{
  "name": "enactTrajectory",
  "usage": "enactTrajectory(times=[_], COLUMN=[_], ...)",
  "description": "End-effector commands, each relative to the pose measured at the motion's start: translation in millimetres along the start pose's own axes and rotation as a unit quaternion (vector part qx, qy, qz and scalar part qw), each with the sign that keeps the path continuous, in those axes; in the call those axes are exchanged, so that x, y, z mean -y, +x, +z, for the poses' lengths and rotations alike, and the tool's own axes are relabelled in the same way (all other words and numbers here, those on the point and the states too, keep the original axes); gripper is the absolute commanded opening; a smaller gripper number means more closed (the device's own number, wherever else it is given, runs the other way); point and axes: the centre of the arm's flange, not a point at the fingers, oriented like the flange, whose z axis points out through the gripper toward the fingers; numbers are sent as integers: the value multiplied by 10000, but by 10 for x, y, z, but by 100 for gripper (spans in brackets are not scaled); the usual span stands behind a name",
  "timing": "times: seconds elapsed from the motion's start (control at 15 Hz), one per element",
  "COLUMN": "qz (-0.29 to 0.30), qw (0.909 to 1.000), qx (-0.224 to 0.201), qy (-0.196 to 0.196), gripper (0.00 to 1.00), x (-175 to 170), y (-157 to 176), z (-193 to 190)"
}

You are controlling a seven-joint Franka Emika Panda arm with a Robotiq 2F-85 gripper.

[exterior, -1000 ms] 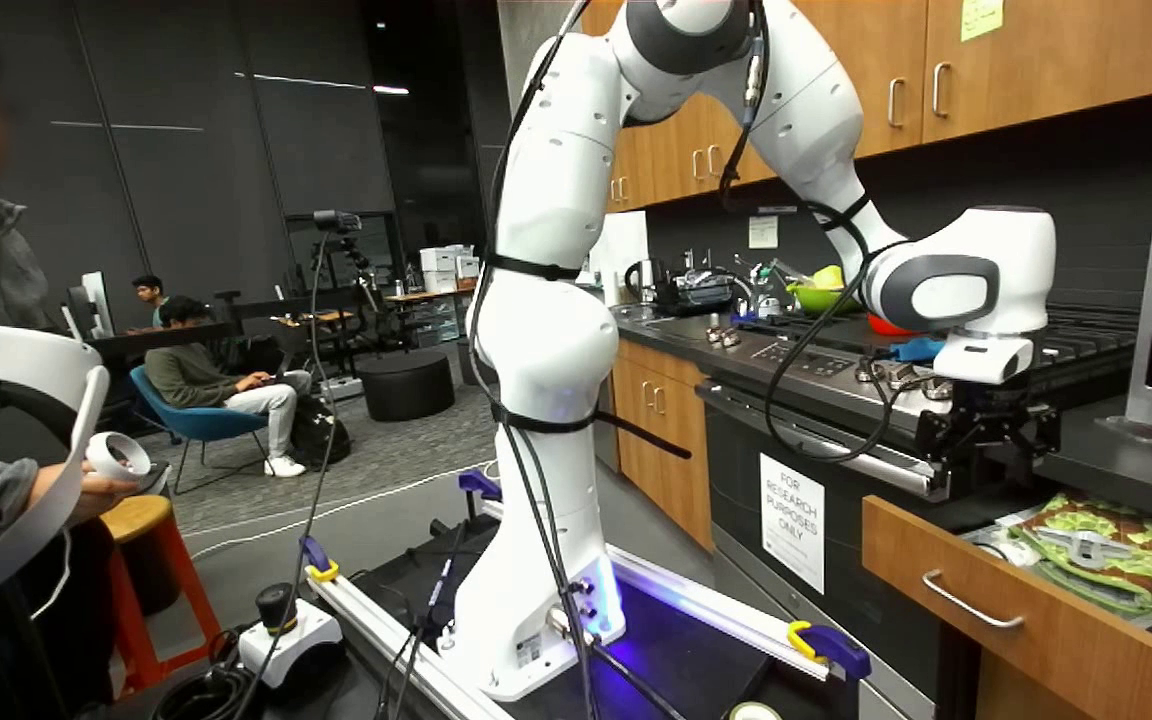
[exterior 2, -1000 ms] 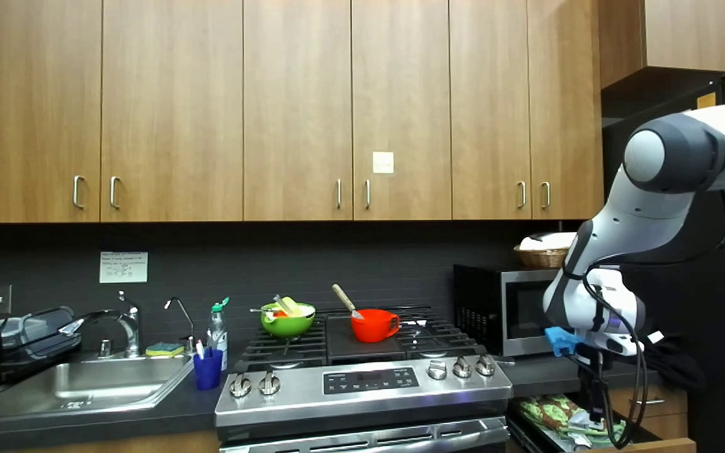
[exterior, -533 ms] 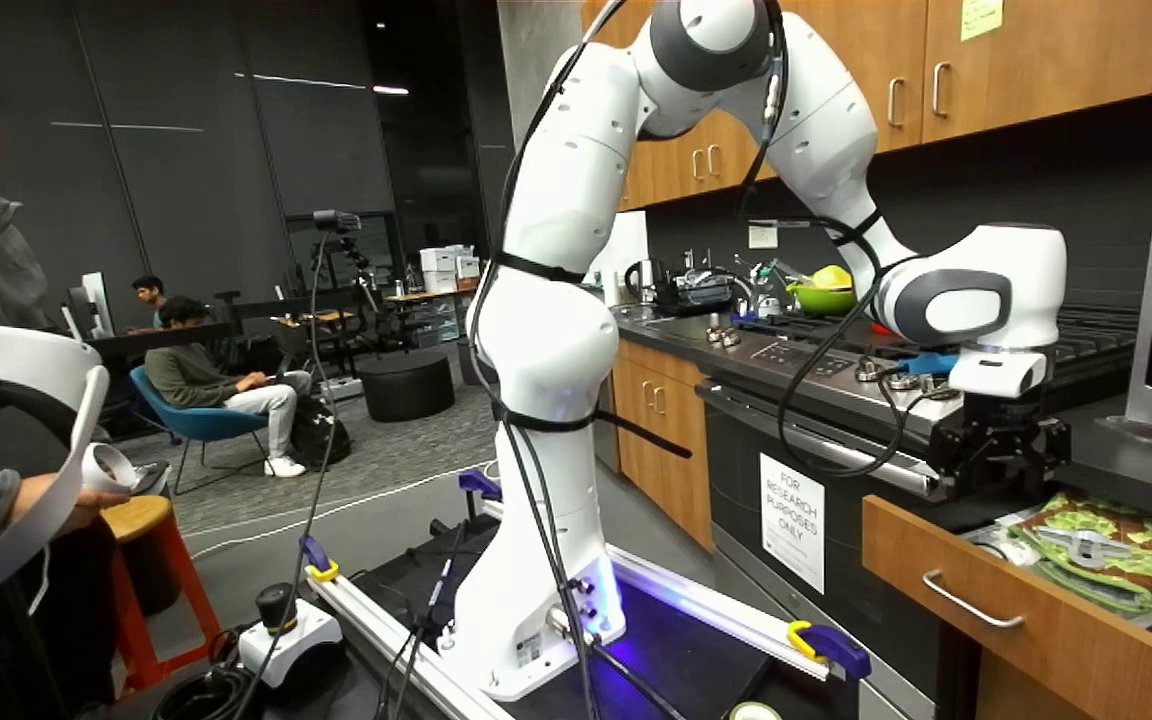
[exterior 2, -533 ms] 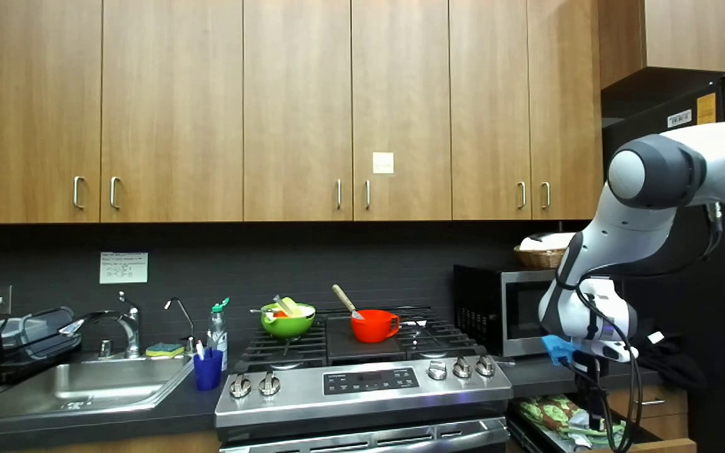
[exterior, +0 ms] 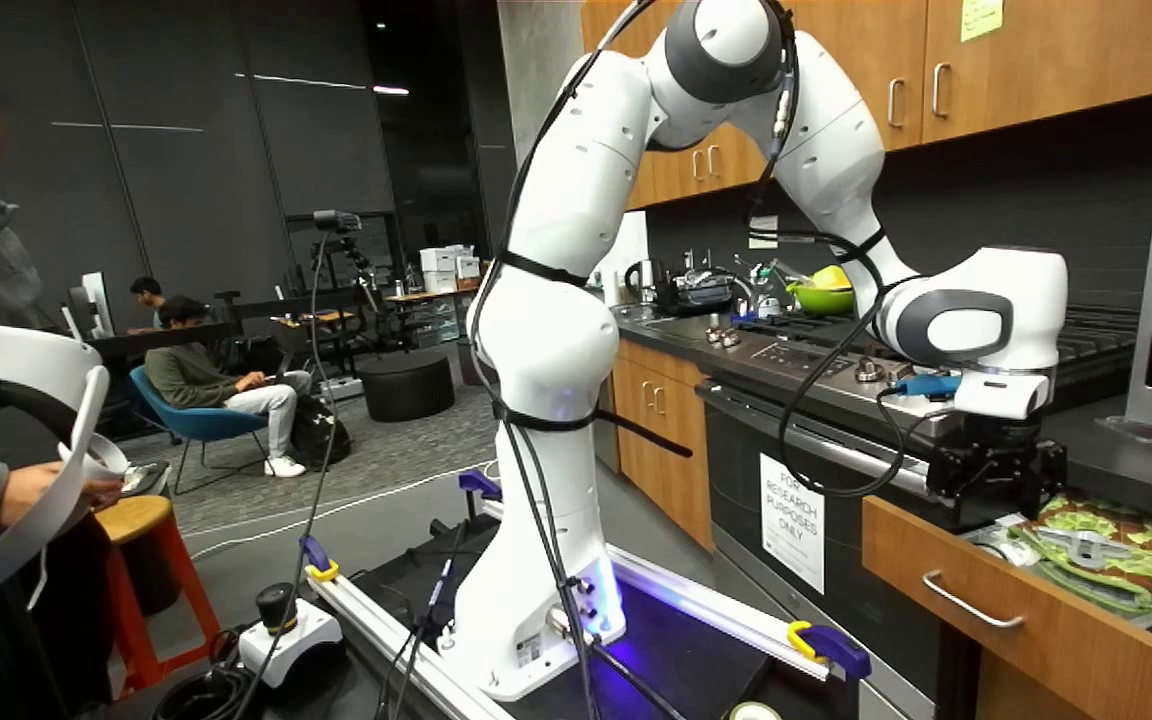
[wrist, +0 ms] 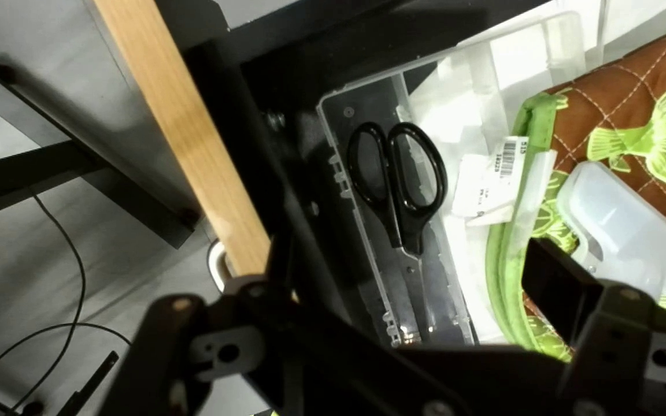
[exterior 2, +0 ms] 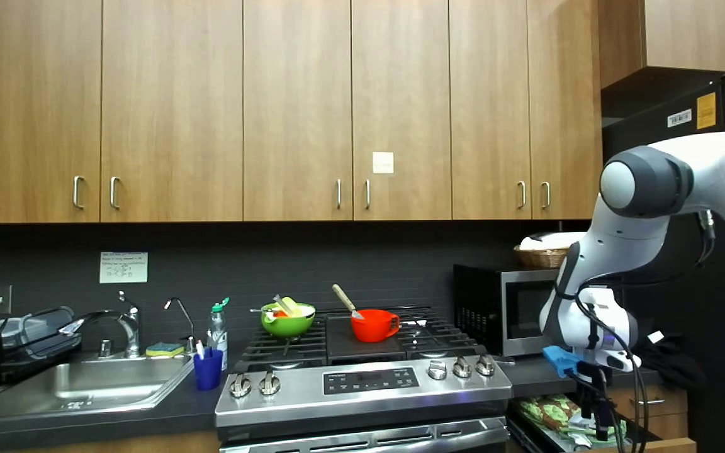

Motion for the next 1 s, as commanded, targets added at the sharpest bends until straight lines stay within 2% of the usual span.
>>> enactTrajectory(times=[0.0, 0.47, 0.93], qz=[-12, 93, -112], qw=[9999, 9991, 9995], qx=[87, 147, -6], qy=[123, 397, 300], gripper=[100, 100, 100], x=[88, 370, 305], y=[104, 143, 61], z=[-75, -250, -81])
